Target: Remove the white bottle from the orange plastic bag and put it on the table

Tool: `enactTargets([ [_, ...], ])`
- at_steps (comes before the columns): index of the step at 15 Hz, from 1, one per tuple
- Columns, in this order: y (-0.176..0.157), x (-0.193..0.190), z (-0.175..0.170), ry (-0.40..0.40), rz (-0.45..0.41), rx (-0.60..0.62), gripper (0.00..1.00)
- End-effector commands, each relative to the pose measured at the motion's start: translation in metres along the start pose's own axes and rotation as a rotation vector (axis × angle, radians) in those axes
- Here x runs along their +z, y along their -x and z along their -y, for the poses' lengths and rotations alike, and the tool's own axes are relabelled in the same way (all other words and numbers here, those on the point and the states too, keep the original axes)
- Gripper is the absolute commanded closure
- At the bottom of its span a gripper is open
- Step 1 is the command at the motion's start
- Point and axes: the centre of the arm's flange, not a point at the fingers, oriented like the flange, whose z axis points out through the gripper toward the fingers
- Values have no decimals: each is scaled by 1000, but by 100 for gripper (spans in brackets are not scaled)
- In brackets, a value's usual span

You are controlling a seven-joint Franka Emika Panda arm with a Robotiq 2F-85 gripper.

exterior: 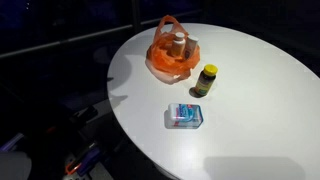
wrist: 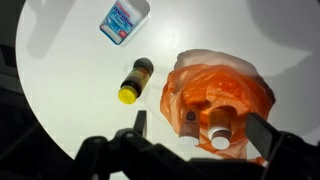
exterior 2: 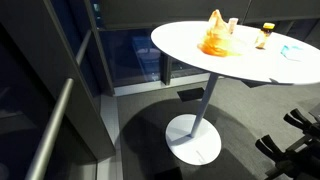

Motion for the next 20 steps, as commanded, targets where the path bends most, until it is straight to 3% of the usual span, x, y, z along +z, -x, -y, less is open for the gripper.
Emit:
enactTargets([
  [1,0,0,0,0,-1,0,0],
  [5,0,-1,0,0,-1,0,0],
  [11,-26,14,22,-11,17,-22,0],
  [20,-94,61,63,-47,84,-35,0],
])
